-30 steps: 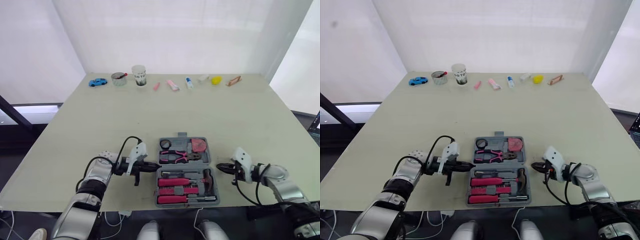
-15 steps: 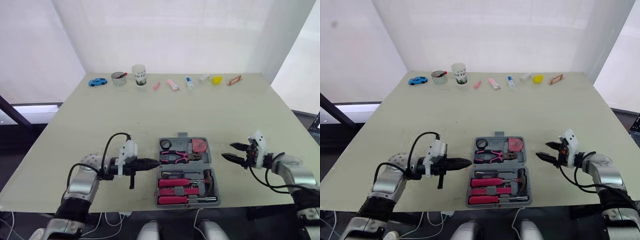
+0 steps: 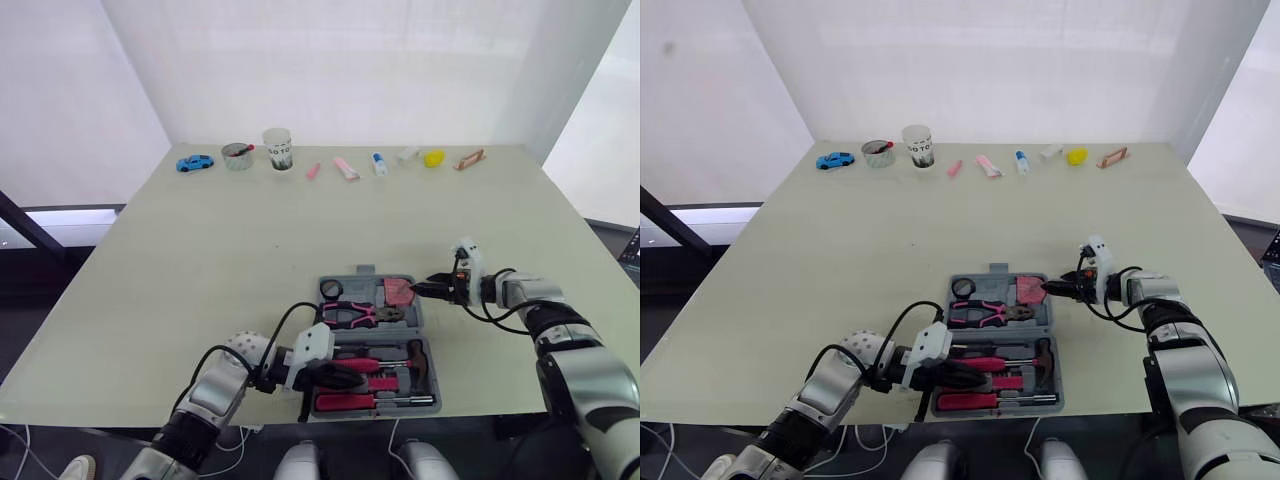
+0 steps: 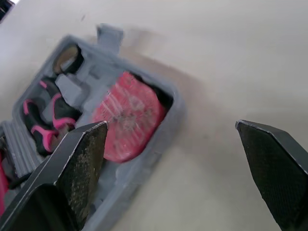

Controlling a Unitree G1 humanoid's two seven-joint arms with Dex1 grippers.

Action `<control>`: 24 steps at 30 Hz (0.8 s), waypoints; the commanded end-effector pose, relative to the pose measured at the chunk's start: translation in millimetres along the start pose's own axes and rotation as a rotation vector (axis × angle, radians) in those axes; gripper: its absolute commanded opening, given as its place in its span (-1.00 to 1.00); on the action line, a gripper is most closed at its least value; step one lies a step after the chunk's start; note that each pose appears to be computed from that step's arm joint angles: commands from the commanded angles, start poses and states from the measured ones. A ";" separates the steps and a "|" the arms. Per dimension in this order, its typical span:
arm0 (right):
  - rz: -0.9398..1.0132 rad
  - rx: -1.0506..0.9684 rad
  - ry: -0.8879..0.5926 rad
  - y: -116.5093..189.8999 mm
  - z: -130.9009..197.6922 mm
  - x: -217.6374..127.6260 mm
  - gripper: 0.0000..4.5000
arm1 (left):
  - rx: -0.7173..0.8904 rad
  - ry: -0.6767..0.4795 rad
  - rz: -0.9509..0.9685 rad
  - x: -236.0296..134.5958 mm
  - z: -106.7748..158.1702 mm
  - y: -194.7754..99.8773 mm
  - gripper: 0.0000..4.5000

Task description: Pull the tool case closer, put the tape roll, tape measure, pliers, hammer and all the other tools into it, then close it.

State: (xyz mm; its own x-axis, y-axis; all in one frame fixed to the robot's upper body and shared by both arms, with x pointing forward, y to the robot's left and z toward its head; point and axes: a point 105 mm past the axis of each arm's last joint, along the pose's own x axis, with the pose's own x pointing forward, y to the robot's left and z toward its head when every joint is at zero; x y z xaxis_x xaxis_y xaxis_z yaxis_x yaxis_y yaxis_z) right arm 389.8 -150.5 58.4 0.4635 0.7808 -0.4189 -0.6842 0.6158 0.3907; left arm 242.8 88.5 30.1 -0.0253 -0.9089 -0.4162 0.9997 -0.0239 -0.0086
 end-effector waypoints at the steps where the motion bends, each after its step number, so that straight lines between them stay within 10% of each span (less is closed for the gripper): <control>1: 0.024 -0.021 0.070 6.1 1.4 8.1 0.99 | 0.011 0.111 -0.013 1.5 -18.6 -1.9 -1.00; 24: 0.373 0.159 -0.144 53.5 25.9 25.1 0.99 | 0.020 0.147 0.058 -2.4 -36.1 2.0 -1.00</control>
State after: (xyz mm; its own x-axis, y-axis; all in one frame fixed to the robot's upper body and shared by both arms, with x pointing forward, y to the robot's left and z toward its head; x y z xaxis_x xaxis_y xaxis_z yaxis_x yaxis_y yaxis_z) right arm 373.6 -98.6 67.5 0.2859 0.9358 -0.2062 -0.6722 0.3492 0.6529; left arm 247.1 91.3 22.6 0.0060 -0.8803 -0.4744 0.9926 -0.0521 0.1093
